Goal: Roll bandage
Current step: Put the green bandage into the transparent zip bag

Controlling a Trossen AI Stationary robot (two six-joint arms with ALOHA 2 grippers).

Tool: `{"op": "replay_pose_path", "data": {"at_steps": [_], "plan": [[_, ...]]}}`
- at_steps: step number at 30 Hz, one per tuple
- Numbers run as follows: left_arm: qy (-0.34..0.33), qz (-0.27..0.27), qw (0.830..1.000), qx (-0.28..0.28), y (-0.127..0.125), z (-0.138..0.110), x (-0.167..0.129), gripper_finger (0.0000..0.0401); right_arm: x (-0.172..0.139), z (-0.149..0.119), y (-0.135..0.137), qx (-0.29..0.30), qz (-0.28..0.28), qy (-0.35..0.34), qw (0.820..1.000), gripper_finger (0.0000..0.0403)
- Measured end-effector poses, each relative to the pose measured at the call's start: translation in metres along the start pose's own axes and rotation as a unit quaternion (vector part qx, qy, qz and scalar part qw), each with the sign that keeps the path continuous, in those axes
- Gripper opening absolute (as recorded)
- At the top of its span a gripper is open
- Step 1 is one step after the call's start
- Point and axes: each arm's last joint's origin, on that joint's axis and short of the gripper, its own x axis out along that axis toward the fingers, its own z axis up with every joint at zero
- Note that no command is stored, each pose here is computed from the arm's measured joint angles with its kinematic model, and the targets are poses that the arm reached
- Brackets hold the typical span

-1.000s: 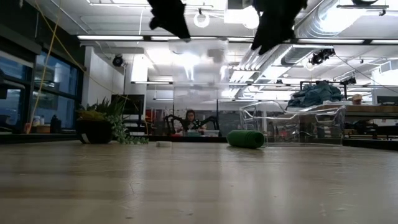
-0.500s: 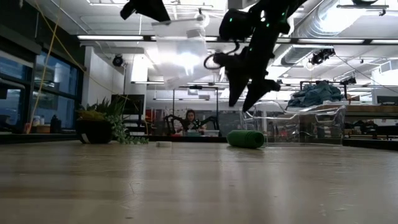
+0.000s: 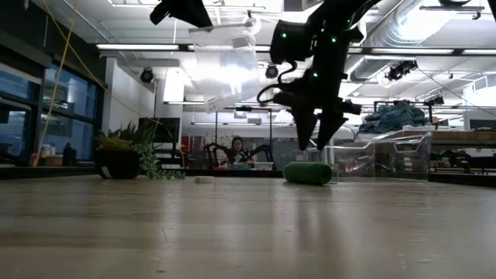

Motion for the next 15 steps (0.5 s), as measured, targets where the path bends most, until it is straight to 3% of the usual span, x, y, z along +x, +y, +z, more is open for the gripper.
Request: {"op": "replay_pose_path", "data": {"at_steps": [6,15], "plan": [[0.000,0.000,1.000,0.000,0.000,0.000,0.000,0.0000,0.000,-0.003,-0.008,-0.039,-0.066,-0.010,0.997,0.0208],[-0.003,-0.008,1.000,-0.007,-0.001,0.001,0.000,0.0000,-0.004,-0.011,0.006,-0.059,-0.021,0.000,0.998,0.0208]]}}
